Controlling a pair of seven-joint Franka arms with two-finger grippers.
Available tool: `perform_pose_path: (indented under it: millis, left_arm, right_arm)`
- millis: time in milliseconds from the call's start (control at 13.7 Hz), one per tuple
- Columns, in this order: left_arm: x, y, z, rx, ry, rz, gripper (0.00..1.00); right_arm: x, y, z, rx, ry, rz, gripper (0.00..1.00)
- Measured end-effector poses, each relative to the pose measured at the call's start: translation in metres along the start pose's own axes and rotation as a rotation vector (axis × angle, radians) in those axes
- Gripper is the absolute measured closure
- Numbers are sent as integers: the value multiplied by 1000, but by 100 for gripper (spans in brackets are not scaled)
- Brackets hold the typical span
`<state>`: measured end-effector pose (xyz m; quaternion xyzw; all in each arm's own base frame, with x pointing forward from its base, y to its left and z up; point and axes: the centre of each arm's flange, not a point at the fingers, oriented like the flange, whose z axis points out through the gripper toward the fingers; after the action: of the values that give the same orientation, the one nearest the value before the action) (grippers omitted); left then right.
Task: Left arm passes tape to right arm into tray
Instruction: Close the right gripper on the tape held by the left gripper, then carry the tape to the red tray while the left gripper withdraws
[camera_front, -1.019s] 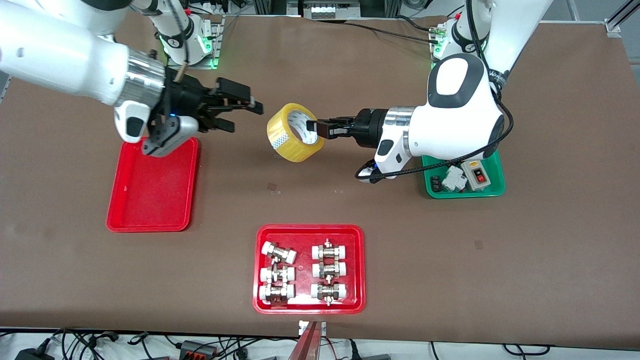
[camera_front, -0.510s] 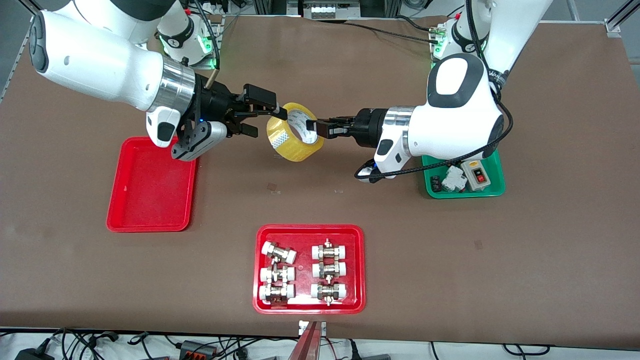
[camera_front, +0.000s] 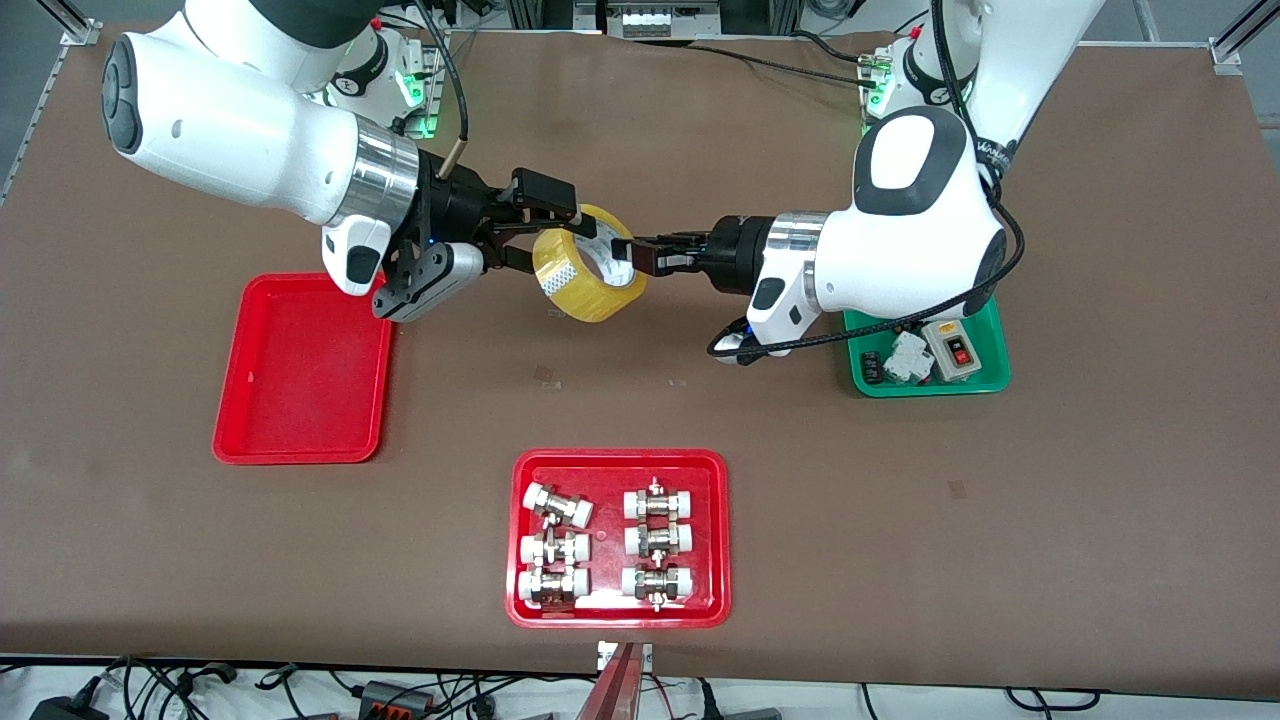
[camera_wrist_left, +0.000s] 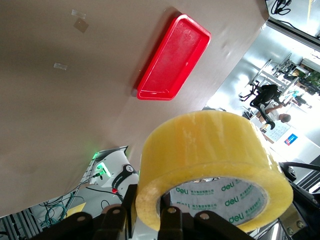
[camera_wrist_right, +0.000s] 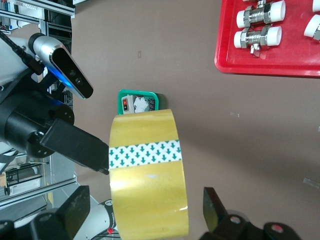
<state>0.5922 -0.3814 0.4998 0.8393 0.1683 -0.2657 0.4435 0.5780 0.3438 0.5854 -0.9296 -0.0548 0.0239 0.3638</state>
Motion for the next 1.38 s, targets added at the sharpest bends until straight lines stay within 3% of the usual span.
perform_pose_path:
  millis: [291,364,510,583,801,1092,1383]
  left_arm:
    - [0,0,0,0,0,0,78]
    - [0,0,0,0,0,0,78]
    - [0,0,-1,0,0,0,78]
    - [0,0,-2,-1,1,0,78]
    - [0,0,-2,-2,1,1,78]
    - [0,0,-3,2,-5,-1,78]
    - [5,-19,-39,69,-77,-17,42]
  right_arm:
    - [0,-1,-1,1,3,-2,2]
    - [0,-1,-1,1,3,-2,10]
    - [1,0,-2,-1,5,-1,34]
    - [2,2,-3,0,6,3,38]
    - [2,2,-3,-1,6,2,44]
    - [2,2,-2,0,2,0,44]
    - [2,3,0,1,1,3,44]
